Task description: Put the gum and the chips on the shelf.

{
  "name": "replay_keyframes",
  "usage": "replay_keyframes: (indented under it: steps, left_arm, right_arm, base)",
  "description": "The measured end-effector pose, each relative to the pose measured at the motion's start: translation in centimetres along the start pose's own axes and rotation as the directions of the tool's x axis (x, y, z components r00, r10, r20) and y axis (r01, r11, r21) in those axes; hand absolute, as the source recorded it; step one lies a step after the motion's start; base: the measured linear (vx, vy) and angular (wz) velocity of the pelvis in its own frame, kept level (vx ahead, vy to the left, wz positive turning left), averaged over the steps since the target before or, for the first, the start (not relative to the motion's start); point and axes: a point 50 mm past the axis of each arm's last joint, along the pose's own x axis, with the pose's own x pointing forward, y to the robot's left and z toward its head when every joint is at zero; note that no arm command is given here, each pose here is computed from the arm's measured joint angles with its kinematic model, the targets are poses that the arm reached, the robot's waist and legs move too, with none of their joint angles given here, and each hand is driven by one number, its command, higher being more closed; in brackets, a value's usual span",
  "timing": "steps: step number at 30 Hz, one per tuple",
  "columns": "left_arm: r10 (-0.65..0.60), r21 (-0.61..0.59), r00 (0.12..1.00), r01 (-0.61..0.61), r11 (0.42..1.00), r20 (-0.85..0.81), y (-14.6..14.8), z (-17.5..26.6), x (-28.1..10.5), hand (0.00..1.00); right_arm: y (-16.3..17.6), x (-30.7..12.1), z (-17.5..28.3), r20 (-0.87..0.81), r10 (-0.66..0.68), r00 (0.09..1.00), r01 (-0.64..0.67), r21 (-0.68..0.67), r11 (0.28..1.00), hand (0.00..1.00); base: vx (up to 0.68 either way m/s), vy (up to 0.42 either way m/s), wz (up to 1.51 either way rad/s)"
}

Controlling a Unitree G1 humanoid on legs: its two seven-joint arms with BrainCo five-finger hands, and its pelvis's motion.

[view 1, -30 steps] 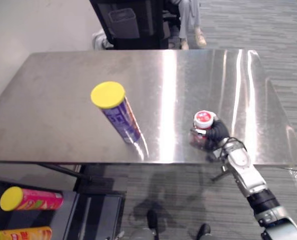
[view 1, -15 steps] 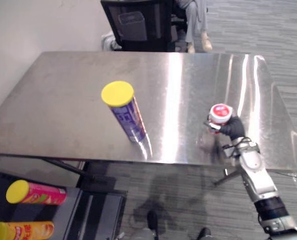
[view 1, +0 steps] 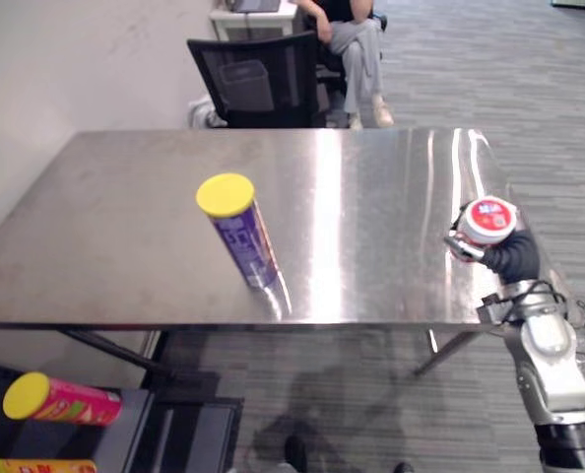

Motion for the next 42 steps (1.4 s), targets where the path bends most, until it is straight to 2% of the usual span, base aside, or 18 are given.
replay_keyframes:
  steps: [17, 19, 21, 23, 26, 28, 30, 32, 34, 37, 42]
  left_arm:
    - [0.01, -0.008, 1.0, -0.01, 1.0, 0.002, -0.3, 0.1, 0.0, 0.0]
    - [0.01, -0.02, 1.0, -0.01, 1.0, -0.001, -0.5, 0.0, 0.0, 0.0]
    - [0.014, -0.058, 1.0, -0.015, 0.998, -0.003, -0.7, 0.0, -0.1, 0.0]
    - [0.018, -0.105, 1.0, -0.019, 0.994, -0.008, -1.0, -0.1, -0.1, 0.0]
    - [0.0, -0.157, 1.0, -0.001, 0.988, -0.005, -1.8, 0.0, -0.2, 0.0]
    - [-0.007, -0.164, 1.0, 0.009, 0.986, 0.012, -1.8, 0.9, 0.2, 0.0]
    - [-0.034, -0.182, 0.998, 0.045, 0.982, 0.062, -2.8, 2.0, 0.2, 0.0]
    - [-0.009, -0.185, 0.998, 0.018, 0.983, 0.054, -2.1, 2.1, 0.4, 0.0]
    - [0.017, -0.17, 1.0, -0.015, 0.985, 0.01, -1.2, 0.5, 0.1, 0.0]
    - [0.015, -0.152, 0.999, -0.022, 0.988, -0.049, -1.3, -1.0, -0.2, 0.0]
    - [-0.001, -0.119, 0.999, -0.003, 0.993, -0.038, -1.7, -1.0, -0.2, 0.0]
  right_arm:
    - [0.6, -1.6, -0.6, -0.036, 0.002, 0.999, -0.001, 0.042, 0.999, 1.0]
    - [1.1, -1.5, -0.7, -0.037, 0.023, 0.999, -0.021, 0.074, 0.997, 1.0]
    - [2.8, -0.3, -0.4, -0.003, 0.105, 0.994, -0.104, 0.127, 0.986, 1.0]
    - [4.1, 1.1, 0.0, 0.036, 0.167, 0.985, -0.17, 0.145, 0.975, 1.0]
    - [4.2, 2.2, 0.5, 0.064, 0.187, 0.98, -0.194, 0.127, 0.973, 1.0]
    - [3.0, 2.4, 0.8, 0.073, 0.156, 0.985, -0.162, 0.093, 0.982, 1.0]
    - [0.4, 2.4, 0.9, 0.058, 0.055, 0.997, -0.057, 0.036, 0.998, 1.0]
    - [-0.9, 1.8, 0.4, 0.03, -0.028, 0.999, 0.027, 0.034, 0.999, 1.0]
    - [-1.0, 1.1, 0.1, 0.01, -0.058, 0.998, 0.057, 0.041, 0.998, 1.0]
    - [-1.4, 0.1, -0.6, -0.03, -0.088, 0.996, 0.089, 0.031, 0.996, 1.0]
    - [-2.2, -1.3, -1.3, -0.079, -0.157, 0.984, 0.158, 0.013, 0.987, 1.0]
  base:
    - [-0.01, -0.001, 0.02]
    - [-0.12, -0.037, 0.24]
    - [-0.15, -0.067, 0.31]
    - [-0.18, -0.066, 0.25]
    - [-0.13, -0.151, 0.71]
    - [-0.05, -0.219, 1.37]
    - [-0.2, -0.167, 1.91]
    - [-0.19, -0.192, 1.66]
    - [-0.15, -0.234, 1.32]
    - [-0.16, -0.129, 1.31]
    - [-0.21, 0.018, 1.12]
